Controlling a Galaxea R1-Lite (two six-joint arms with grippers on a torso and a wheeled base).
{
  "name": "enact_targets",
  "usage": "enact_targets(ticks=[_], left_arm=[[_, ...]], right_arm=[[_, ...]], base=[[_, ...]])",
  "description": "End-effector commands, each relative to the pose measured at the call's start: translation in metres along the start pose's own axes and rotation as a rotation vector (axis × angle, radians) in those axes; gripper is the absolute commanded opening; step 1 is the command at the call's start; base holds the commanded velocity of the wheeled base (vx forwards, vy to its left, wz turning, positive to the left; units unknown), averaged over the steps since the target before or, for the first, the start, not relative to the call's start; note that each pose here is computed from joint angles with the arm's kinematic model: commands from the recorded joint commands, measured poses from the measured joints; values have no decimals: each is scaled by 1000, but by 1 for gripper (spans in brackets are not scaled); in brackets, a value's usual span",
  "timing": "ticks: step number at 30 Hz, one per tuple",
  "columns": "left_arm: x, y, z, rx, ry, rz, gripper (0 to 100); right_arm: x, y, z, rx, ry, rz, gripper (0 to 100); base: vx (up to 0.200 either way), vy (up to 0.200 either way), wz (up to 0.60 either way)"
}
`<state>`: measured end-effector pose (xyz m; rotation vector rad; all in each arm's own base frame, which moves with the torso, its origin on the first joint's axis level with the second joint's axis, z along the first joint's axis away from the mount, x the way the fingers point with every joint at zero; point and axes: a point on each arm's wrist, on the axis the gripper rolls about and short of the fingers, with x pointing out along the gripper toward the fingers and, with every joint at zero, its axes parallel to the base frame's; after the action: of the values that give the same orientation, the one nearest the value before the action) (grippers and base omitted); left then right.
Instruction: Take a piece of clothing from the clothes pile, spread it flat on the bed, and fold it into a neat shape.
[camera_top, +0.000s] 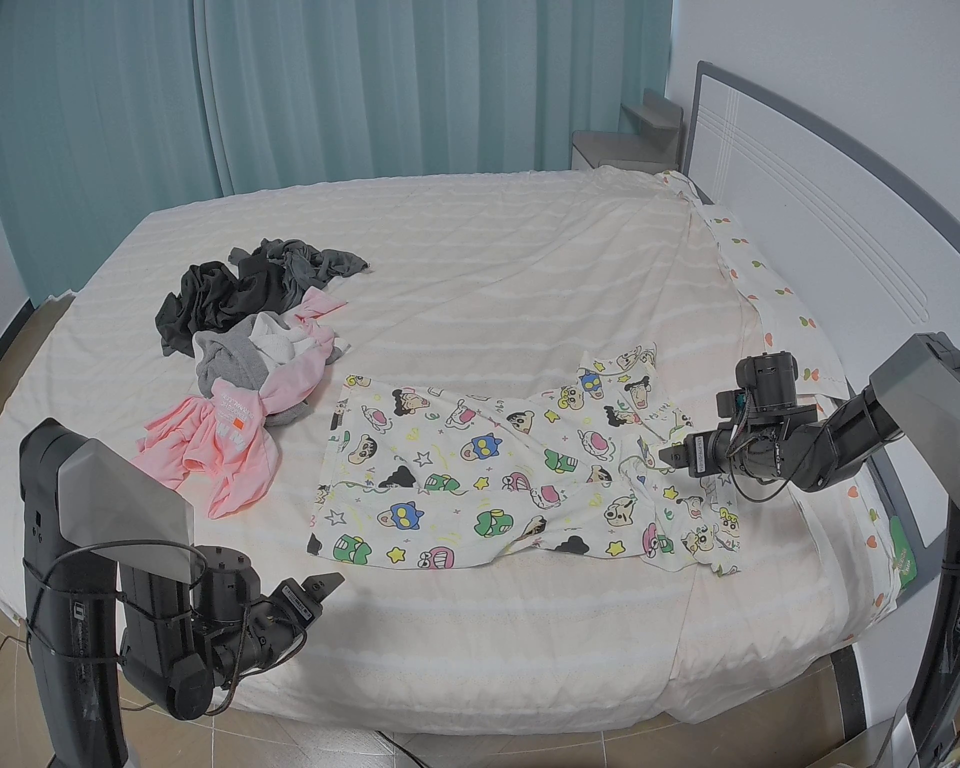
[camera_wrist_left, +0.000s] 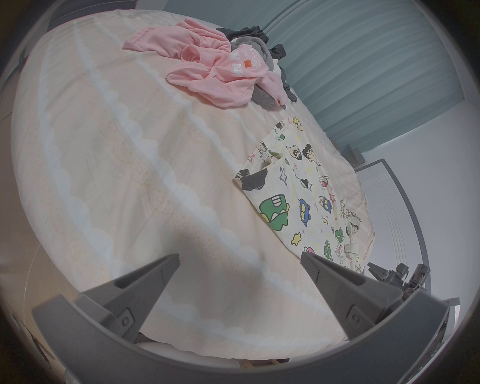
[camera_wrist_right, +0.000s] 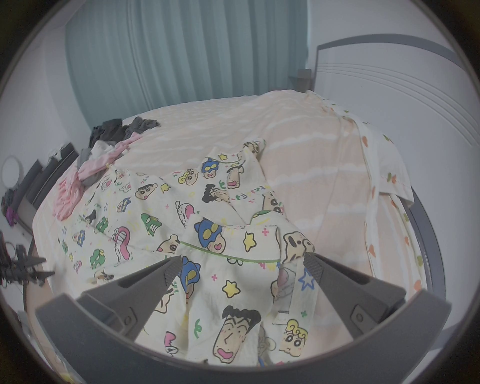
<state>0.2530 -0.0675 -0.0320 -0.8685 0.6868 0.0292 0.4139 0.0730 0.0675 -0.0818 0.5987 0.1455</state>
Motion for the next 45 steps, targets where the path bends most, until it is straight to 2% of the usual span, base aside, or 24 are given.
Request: enact_targets(ticks=[1,5,11,29,30,45], left_arm=[[0,-1,1,0,-9,-14,100],[0,-1,1,0,-9,-14,100],[0,-1,1,0,-9,-14,100],[0,-1,1,0,-10,-15,100],[0,-1,1,0,-10,-15,100],[0,-1,1,0,-9,-14,100]], right_arm=[[16,-8,-7,-13,19,-8,100],[30,-17,-5,-11,4,25,100],[31,-15,-2,-12,-12,90,100],[41,-14,-9,-11,5,128,100],[42,-14,-10,-10,8,131,0],[29,-23,-7,4,-37,129,0]], base=[[0,0,0],[0,0,0],[0,0,0],[0,0,0],[0,0,0],[0,0,0]])
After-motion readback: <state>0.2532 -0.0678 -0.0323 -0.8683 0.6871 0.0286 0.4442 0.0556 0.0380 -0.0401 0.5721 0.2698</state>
